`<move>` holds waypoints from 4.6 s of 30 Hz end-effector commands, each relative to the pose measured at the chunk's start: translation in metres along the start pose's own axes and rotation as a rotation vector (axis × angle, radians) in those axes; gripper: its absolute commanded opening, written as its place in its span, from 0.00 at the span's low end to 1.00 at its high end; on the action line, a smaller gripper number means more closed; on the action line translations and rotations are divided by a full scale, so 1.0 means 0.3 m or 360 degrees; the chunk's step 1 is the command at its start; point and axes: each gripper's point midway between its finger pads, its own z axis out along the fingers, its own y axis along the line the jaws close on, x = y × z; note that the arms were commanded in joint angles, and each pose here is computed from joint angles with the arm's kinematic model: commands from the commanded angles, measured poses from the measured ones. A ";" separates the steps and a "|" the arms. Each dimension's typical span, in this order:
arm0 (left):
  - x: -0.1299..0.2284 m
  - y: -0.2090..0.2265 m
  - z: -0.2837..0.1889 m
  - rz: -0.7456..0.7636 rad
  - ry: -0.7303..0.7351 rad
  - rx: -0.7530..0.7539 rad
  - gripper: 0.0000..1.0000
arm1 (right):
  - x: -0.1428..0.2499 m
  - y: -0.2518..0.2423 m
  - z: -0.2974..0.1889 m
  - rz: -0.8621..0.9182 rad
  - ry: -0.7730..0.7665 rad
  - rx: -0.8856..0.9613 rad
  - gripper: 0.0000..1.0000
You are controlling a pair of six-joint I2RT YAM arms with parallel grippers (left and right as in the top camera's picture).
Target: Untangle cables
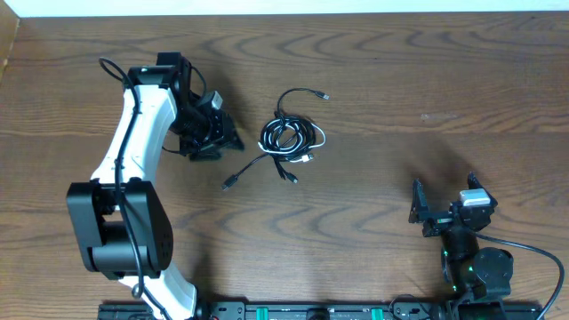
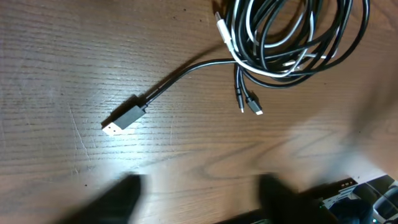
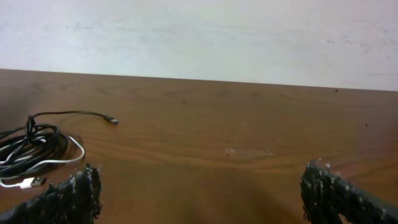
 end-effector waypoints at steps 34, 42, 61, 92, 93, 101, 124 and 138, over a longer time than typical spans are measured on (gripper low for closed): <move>-0.018 -0.278 0.184 0.0331 -0.0179 -0.0205 0.97 | 0.002 0.001 0.000 -0.0019 0.0001 -0.0001 0.99; -0.008 -0.289 0.191 0.0349 -0.0170 -0.0207 0.98 | 0.002 0.001 0.000 -0.0019 0.0001 -0.0001 0.99; -0.008 -0.289 0.191 0.0349 -0.0170 -0.0207 0.98 | 0.002 0.001 0.000 -0.0019 0.0001 -0.0001 0.99; -0.008 -0.289 0.191 0.0349 -0.0170 -0.0207 0.98 | 0.002 0.001 0.000 -0.0019 0.0001 -0.0001 0.99; -0.008 -0.290 0.191 0.0349 -0.0170 -0.0207 0.98 | 0.002 0.001 0.000 -0.0019 0.0001 -0.0001 0.99; -0.008 -0.290 0.191 0.0349 -0.0170 -0.0207 0.98 | 0.002 0.001 0.000 -0.0019 0.0001 -0.0001 0.99; -0.065 -0.326 0.184 0.0365 -0.0283 -0.0140 0.98 | -0.010 0.051 -0.003 0.0003 -0.0021 -0.0139 0.99; -0.145 -0.194 0.113 0.0178 -0.0350 -0.0155 0.98 | -0.457 0.126 -0.085 0.0094 -0.0105 -0.0343 0.99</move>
